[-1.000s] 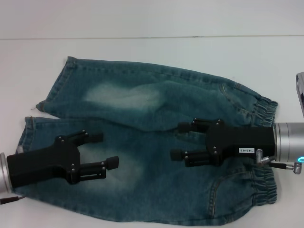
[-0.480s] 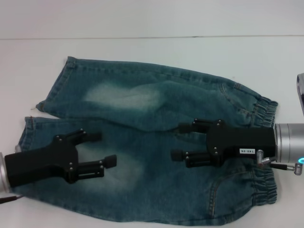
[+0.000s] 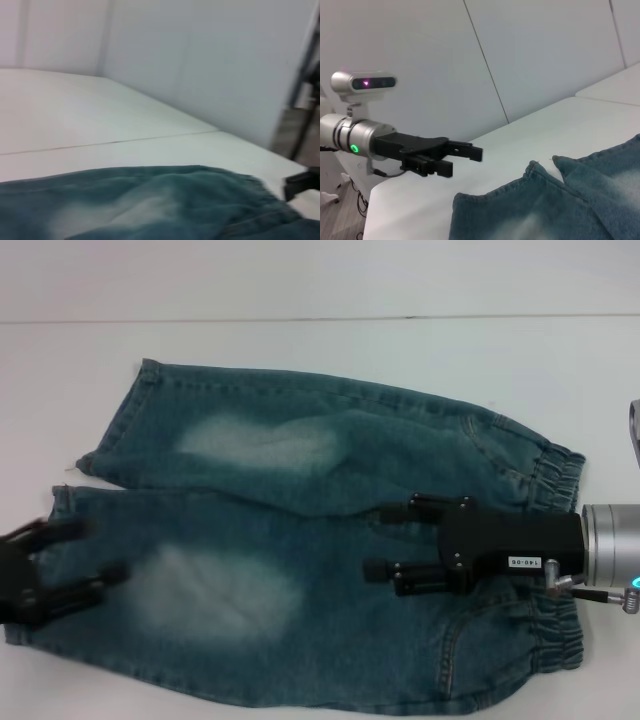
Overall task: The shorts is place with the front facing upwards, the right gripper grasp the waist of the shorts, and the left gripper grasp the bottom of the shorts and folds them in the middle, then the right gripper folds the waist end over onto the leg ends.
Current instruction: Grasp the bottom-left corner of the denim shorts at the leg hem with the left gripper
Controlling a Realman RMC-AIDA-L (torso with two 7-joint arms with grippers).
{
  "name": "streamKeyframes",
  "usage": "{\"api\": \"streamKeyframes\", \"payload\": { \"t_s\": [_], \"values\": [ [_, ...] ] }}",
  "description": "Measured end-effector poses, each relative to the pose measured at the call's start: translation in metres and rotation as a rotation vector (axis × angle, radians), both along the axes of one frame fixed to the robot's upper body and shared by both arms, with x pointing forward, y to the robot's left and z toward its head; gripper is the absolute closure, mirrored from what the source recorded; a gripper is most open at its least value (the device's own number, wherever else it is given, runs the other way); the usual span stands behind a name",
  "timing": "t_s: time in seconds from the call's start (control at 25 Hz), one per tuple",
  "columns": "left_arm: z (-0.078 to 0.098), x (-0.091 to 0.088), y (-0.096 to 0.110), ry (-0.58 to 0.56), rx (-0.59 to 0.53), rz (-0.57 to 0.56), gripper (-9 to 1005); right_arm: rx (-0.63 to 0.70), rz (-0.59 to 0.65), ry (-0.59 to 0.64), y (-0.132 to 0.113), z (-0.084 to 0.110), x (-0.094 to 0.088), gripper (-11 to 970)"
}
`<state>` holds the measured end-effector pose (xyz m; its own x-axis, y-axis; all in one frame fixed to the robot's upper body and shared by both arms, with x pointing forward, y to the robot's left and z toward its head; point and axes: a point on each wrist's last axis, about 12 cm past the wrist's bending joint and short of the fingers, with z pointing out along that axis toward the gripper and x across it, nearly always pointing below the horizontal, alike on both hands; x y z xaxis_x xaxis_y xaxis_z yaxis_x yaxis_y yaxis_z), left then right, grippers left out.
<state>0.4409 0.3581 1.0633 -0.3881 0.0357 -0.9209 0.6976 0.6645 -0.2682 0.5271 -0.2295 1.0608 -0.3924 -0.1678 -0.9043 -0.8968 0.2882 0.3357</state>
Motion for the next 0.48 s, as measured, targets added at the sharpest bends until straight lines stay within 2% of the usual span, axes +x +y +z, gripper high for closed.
{"api": "streamKeyframes", "payload": {
  "t_s": [0.2, 0.48],
  "values": [
    [-0.002, -0.025, 0.025, 0.020, 0.041, 0.116, 105, 0.000, 0.002, 0.002, 0.000, 0.000, 0.000, 34],
    [-0.011, -0.045, 0.038, 0.105, 0.090, 0.174, 108, 0.001, 0.004, 0.000, -0.001, 0.001, 0.000, 34]
  ]
}}
